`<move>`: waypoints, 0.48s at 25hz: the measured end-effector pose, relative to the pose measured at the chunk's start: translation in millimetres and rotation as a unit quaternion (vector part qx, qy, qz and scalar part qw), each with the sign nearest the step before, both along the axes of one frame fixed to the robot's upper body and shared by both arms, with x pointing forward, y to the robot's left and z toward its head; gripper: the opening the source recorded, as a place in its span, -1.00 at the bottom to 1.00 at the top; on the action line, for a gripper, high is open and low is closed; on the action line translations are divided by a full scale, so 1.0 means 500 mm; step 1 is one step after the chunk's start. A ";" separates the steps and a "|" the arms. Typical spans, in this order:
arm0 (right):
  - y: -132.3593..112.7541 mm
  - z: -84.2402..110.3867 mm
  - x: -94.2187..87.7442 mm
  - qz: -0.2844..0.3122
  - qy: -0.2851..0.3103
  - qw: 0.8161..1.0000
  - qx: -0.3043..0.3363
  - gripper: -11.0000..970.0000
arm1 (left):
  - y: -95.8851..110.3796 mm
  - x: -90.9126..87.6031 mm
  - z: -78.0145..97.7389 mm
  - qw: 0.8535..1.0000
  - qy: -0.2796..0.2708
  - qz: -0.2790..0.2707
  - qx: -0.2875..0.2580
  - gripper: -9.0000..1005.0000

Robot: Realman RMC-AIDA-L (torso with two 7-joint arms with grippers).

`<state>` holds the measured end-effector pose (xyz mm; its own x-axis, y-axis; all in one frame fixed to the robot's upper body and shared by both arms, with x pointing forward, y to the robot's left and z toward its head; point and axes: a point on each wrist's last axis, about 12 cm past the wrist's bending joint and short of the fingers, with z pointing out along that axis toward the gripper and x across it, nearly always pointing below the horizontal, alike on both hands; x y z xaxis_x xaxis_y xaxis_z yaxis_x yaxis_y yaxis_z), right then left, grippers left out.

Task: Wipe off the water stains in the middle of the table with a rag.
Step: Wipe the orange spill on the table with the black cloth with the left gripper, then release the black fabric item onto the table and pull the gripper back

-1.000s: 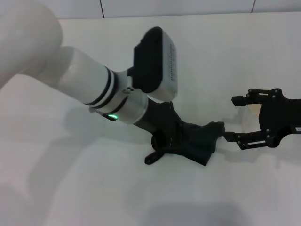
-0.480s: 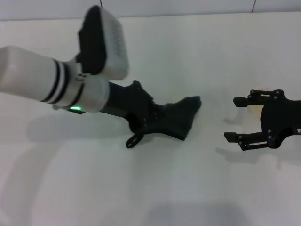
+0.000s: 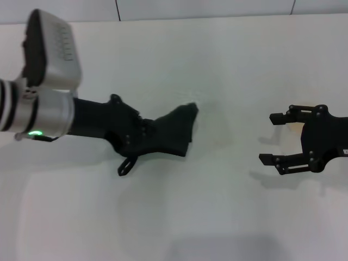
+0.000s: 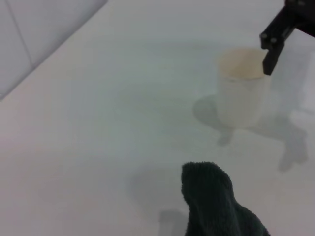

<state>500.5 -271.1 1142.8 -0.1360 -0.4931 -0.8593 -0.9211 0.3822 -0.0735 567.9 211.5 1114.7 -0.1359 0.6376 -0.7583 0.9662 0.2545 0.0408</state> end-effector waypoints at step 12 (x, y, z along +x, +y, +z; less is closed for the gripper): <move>0.005 0.000 0.001 0.002 0.002 1.000 0.001 0.77 | 0.073 -0.033 -0.013 0.998 0.030 0.035 -0.032 -0.71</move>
<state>501.1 -268.6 1142.7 -0.1373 -0.4915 -0.8600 -0.9231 0.3783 -0.0689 551.5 247.9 1108.1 -0.2251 0.5758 -0.7860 0.9459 0.3226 -0.0345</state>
